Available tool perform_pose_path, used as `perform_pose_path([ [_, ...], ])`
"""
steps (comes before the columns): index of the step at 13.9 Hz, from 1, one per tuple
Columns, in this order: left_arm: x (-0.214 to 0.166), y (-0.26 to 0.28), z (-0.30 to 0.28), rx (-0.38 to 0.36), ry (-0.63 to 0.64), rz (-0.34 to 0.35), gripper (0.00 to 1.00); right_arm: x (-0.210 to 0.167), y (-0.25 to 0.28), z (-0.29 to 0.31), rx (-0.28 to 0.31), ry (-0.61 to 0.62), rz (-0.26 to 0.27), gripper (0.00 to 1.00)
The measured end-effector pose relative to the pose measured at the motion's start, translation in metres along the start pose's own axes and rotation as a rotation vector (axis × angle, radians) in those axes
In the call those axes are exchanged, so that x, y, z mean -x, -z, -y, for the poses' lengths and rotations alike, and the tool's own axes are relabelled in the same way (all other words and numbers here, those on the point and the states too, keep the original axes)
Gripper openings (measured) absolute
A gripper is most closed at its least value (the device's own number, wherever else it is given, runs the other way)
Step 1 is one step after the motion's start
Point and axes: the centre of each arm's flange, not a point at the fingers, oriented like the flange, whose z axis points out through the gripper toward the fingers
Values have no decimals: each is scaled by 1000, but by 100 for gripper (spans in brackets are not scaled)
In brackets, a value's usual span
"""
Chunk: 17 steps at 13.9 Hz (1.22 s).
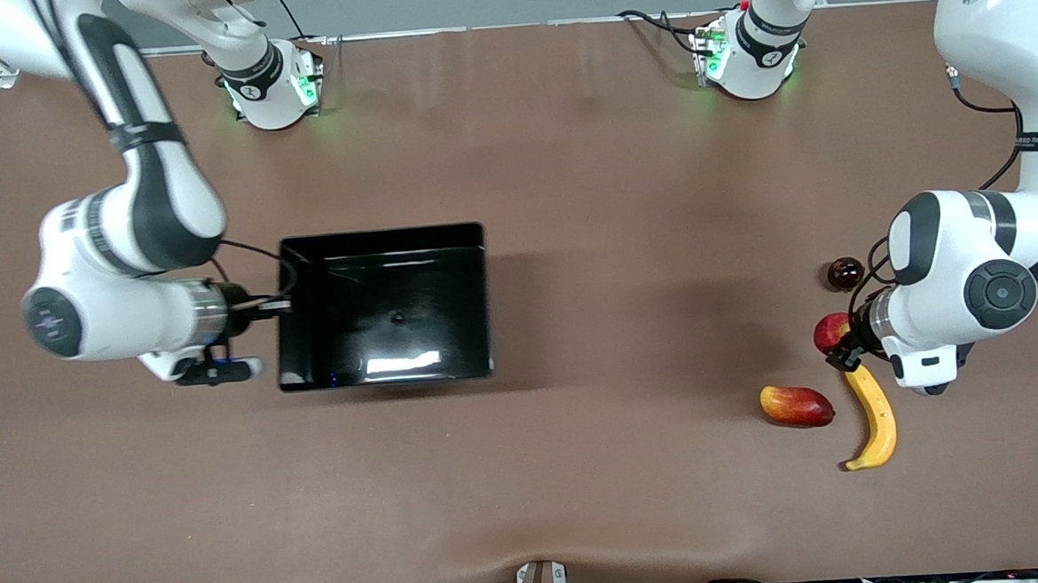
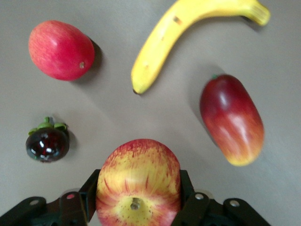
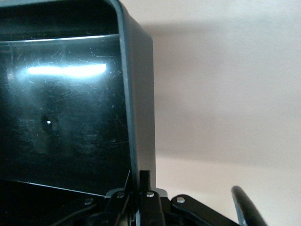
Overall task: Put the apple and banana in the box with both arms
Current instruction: 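Carry the apple over the box while the right gripper slides the box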
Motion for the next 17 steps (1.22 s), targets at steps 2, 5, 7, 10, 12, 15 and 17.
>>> perform_pose_path([
  [2,16,15,-15,18,-34,3,68,4,-14,50,9,-19,-49,6],
  [5,42,36,-32,45,-83,2,68,11,-54,124,11,-61,-112,6],
  [7,57,47,-41,63,-113,1,68,14,-90,164,2,-102,-151,6],
  [10,76,63,-55,93,-210,-5,68,15,-140,199,-5,-120,-180,6],
  [12,95,70,-65,108,-277,0,68,16,-171,211,5,-112,-170,6],
  [15,153,71,-91,109,-380,12,68,17,-188,233,1,-139,-171,22],
  [17,197,62,-110,93,-434,20,68,16,-180,241,-12,-136,-187,43],
])
